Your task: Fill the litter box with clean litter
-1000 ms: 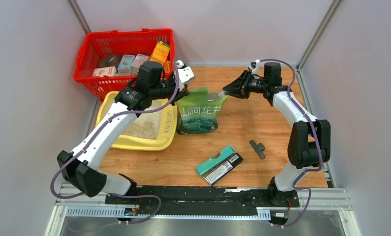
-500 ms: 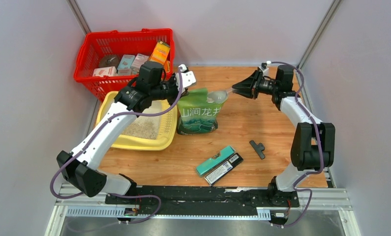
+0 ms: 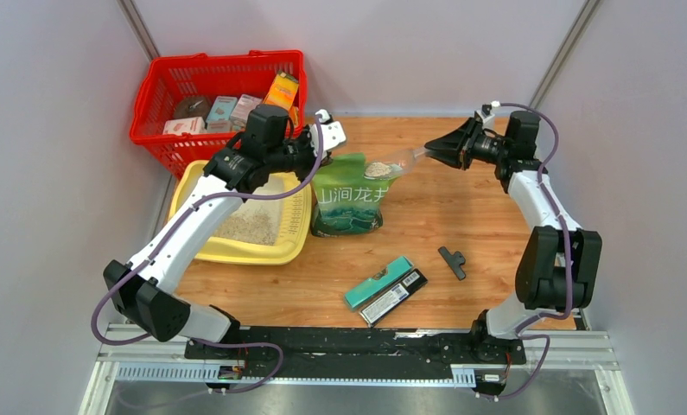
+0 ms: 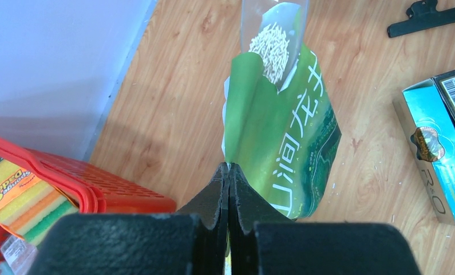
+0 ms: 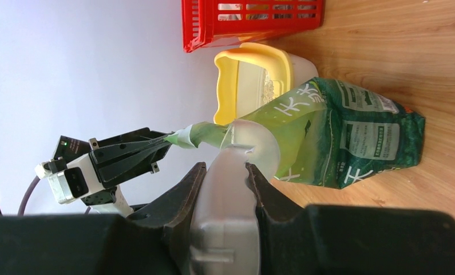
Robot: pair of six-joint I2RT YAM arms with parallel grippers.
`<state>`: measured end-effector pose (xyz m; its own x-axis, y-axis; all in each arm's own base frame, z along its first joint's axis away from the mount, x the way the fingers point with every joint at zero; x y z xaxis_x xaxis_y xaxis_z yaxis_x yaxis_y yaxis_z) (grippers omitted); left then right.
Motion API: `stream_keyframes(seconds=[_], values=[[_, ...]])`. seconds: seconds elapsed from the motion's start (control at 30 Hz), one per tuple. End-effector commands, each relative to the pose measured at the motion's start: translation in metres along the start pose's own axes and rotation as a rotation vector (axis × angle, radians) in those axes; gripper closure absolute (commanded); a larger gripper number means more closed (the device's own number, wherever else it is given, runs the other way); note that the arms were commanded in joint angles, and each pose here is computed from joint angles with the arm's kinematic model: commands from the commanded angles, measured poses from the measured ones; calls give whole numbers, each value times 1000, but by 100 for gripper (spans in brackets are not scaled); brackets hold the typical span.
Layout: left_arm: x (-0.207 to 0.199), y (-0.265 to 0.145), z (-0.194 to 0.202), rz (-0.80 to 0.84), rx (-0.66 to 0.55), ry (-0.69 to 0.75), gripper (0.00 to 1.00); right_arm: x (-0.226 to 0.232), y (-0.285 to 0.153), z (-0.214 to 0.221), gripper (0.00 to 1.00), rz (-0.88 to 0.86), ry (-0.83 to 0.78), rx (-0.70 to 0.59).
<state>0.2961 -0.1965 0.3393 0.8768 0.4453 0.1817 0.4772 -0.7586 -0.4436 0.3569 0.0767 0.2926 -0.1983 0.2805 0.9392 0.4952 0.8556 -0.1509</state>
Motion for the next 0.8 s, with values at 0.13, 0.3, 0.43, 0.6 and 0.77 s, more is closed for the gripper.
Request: stream_keyframes(seconds=[0.13,0.3,0.43,0.6,0.77], values=[[9,-9,-10,-49,-24,11,100,2,-9,-7,100,23,-75,-33],[9,-10,-8,-51,-9,11,100,-5,-7,-8,100,-73,2,-17],[10,-9,-6,-51,7,21,100,1,-8,-14,100,-122,-2,-5],[13,-7,-6,-59,16,30,100,6,-9,-18,100,-142,-18,1],[18,-3,-7,-87,18,27,100,14,-10,-20,100,-150,-34,5]])
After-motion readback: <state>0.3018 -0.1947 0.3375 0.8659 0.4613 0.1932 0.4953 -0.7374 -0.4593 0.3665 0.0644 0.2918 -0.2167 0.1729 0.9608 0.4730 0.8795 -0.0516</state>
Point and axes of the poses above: each gripper's point midway between its finger pads, its own y axis out along the fingers, its own x axis along the line the jaws close on, z = x × y, the point moved 7 cm from there along -y, back along the fingers, and after that the axes turned 9 degrees about -y, right-handed, at the moved point
